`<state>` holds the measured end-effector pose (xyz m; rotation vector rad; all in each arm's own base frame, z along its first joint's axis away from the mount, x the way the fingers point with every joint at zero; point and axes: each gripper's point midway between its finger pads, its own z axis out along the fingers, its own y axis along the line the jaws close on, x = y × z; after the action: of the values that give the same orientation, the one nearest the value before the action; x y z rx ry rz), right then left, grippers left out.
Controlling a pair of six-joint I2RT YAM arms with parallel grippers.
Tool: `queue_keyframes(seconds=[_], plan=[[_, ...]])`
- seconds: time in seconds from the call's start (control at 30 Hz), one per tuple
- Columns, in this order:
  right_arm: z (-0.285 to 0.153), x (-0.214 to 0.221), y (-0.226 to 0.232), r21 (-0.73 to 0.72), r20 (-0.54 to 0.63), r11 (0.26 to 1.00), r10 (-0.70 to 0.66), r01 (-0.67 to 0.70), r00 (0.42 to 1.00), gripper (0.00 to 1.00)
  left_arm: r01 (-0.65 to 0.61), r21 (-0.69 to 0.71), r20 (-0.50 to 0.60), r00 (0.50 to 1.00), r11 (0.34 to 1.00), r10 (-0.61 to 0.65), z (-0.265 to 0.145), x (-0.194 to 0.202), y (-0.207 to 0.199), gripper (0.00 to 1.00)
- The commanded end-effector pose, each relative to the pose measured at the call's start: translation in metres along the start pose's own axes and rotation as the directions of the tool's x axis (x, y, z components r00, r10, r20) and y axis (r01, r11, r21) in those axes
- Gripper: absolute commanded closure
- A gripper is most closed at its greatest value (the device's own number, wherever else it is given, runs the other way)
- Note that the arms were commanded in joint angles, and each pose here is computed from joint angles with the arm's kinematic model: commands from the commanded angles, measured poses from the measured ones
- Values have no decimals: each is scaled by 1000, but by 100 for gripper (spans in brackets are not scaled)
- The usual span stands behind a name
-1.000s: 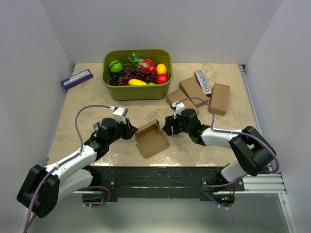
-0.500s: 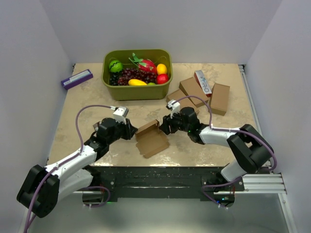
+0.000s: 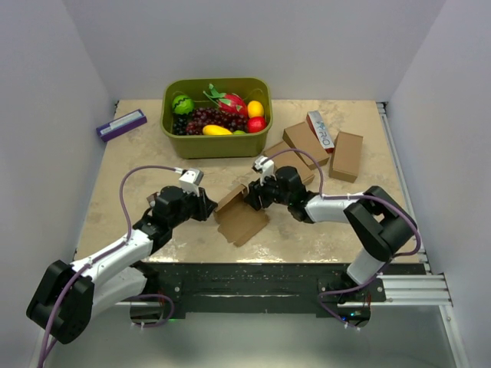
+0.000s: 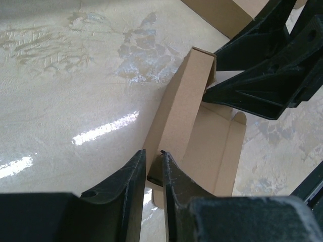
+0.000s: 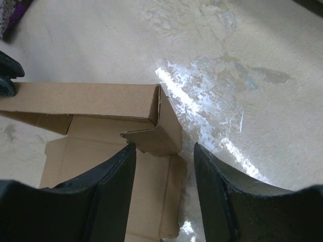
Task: Fold the paper box
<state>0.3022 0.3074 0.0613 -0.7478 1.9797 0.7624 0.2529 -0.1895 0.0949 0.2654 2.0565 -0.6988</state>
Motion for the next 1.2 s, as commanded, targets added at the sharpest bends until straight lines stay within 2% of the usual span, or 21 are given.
queue_keyframes(seconds=[0.0,0.3,0.43,0.53,0.57,0.63,0.73,0.9,1.0,1.17], plan=[[12,-40,2,-13,114,997,-76,78,991,46,-34,11,-23,999,999,35,-1,4,-1,76],[24,-49,-1,-17,112,993,-111,114,987,45,-36,14,-29,999,999,36,0,4,-2,75],[17,-47,2,-17,110,998,-56,58,992,44,-39,15,-9,999,999,39,0,-7,-5,62],[5,-40,2,11,79,1000,19,-20,997,38,-44,16,2,999,999,44,0,-19,-8,49],[-3,-47,5,8,106,999,32,-33,994,36,-46,8,9,999,999,46,0,-23,-8,46],[-12,-38,3,42,98,995,86,-91,991,32,-42,-2,6,999,999,42,-2,-29,-9,36],[-27,-32,-14,162,83,978,120,-133,989,31,-28,-18,21,999,999,28,-7,-35,-9,29],[-34,-10,-42,340,12,923,189,-182,982,31,-2,-7,55,998,1000,2,-20,-43,-15,28],[-34,-6,-46,356,6,916,194,-184,981,32,19,27,37,999,999,-20,-24,-35,-21,28],[-29,12,-51,372,-52,913,198,-165,979,41,54,41,24,998,998,-55,-31,-23,-22,28]])
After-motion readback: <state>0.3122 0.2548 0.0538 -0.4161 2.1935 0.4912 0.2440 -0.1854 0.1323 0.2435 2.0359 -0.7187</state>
